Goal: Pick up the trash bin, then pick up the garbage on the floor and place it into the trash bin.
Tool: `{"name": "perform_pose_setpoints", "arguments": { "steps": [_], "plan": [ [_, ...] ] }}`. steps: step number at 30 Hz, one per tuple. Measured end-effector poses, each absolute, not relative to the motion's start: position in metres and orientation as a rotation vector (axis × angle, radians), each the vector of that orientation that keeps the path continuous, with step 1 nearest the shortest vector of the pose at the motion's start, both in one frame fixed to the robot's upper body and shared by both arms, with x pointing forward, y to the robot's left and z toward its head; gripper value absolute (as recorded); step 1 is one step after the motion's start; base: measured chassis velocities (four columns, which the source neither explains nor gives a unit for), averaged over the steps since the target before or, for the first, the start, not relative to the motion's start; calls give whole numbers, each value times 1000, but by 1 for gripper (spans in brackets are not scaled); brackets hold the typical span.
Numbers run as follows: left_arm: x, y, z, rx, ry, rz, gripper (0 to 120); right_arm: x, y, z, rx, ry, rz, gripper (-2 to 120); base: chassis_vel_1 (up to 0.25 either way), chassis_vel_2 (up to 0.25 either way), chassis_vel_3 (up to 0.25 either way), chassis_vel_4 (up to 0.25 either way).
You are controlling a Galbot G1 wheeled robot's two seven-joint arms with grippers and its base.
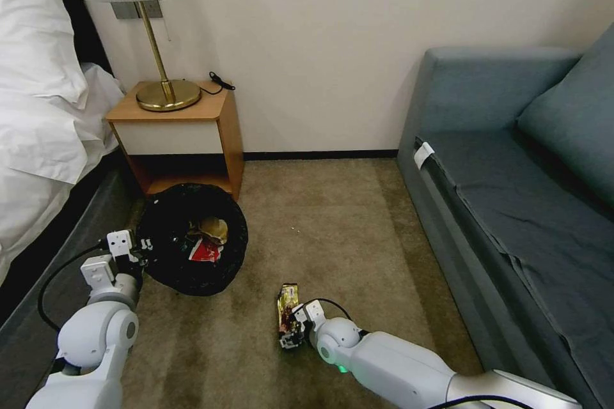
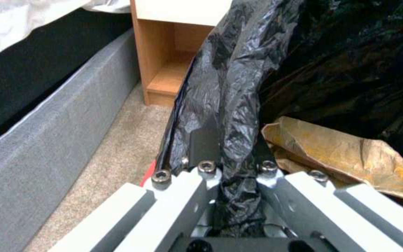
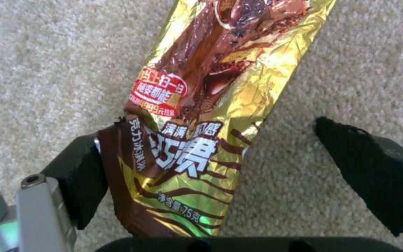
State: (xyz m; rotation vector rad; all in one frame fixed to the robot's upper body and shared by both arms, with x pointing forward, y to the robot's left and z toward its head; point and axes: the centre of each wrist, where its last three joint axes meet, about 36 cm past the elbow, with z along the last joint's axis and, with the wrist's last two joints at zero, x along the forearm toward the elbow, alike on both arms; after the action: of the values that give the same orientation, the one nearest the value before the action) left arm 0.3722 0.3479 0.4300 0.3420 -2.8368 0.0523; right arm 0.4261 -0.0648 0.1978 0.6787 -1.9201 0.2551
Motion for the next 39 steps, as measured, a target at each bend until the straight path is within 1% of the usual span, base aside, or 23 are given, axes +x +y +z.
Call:
{"name": "perform_pose_setpoints", "arguments": {
  "steps": [11,13,16,17,20,22,23,25,26,27,28,29,30,31,33,34,36,37,39],
  "plan": [
    [373,350,430,345,-2841,49,1,434,-68,204,704,-1948,260,96,0,0,0,0],
    [373,350,431,347,-2842,47,1,437,-67,208,713,-1962,260,89,0,0,0,0],
    [374,350,431,346,-2843,48,1,439,-66,209,715,-1967,260,87,0,0,0,0],
    [373,350,431,346,-2843,48,1,441,-65,212,718,-1974,260,82,0,0,0,0],
    [373,350,431,345,-2843,48,1,442,-65,213,720,-1978,262,79,0,0,0,0],
    [373,350,431,339,-2847,49,1,443,-65,214,723,-1989,263,69,0,0,0,0],
    [373,350,431,339,-2847,49,1,443,-65,214,723,-1989,263,69,0,0,0,0],
    [373,351,430,336,-2848,49,1,441,-66,216,737,-1992,262,55,0,0,0,0],
    [373,351,430,336,-2848,49,1,441,-66,216,737,-1992,262,55,0,0,0,0],
    [373,351,430,336,-2850,48,1,441,-66,217,747,-1993,260,48,0,0,0,0],
    [373,351,430,336,-2850,48,1,441,-66,217,747,-1993,260,48,0,0,0,0],
    [373,351,430,336,-2850,48,1,440,-66,219,754,-1995,257,44,0,0,0,0],
    [372,351,430,335,-2849,48,1,440,-65,221,763,-1998,254,38,0,0,0,0],
    [372,351,430,335,-2849,48,1,440,-65,221,763,-1998,254,38,0,0,0,0],
    [372,351,429,335,-2850,50,1,441,-63,224,772,-2004,251,27,0,0,0,0],
    [372,351,429,335,-2850,50,1,441,-63,224,772,-2004,251,27,0,0,0,0],
    [372,351,429,334,-2850,51,1,440,-60,226,780,-2006,249,19,0,0,0,0],
    [372,351,429,334,-2850,51,1,440,-60,226,780,-2006,249,19,0,0,0,0],
    [372,351,428,335,-2847,50,1,437,-60,226,788,-2006,249,5,0,0,0,0]
  ]
}}
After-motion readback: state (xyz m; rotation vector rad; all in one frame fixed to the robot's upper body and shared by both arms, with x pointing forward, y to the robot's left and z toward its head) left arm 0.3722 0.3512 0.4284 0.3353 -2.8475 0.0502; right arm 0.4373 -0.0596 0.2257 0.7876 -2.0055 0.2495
